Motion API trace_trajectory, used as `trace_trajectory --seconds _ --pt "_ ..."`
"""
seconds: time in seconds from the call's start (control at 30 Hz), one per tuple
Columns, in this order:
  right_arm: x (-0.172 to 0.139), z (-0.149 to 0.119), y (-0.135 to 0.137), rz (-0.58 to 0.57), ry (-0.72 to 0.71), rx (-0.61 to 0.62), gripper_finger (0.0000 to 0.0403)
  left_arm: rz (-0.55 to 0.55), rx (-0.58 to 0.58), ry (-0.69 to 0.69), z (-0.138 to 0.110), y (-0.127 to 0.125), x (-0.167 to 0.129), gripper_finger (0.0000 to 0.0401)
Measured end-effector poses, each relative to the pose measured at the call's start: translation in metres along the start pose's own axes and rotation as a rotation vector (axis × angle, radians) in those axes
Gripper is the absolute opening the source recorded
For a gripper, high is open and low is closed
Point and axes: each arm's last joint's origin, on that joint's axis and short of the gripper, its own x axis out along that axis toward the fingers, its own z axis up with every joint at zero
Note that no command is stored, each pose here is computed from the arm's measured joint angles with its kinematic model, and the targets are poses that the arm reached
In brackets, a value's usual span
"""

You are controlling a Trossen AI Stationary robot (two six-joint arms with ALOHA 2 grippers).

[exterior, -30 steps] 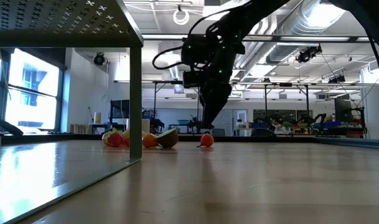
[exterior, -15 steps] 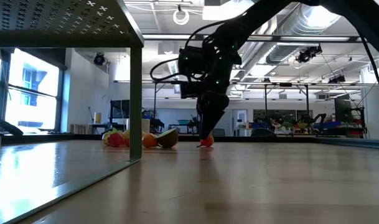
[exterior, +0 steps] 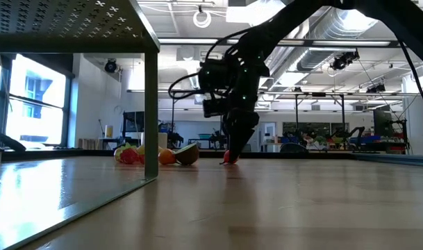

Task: Pick & Place Fruit
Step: Put the pear into the red strainer bowl on the shelf

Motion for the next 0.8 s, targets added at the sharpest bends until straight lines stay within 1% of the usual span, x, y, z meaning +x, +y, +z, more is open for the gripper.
trace_trajectory --seconds 0.27,0.63,0.8 --pt "-0.0008 0.0005 -0.0002 -0.002 -0.006 0.0 0.0217 0.001 0.0 0.0 0.0 0.0 0.0001 0.003" --pt "-0.0008 0.0008 -0.0003 -0.003 -0.009 0.002 0.0148 0.002 -0.001 -0.001 0.0 0.0 0.0001 0.003" --pt "-0.0019 0.0011 -0.0002 -0.004 -0.013 0.002 0.0129 0.002 -0.001 -0.001 0.0 0.0 0.0001 0.003"
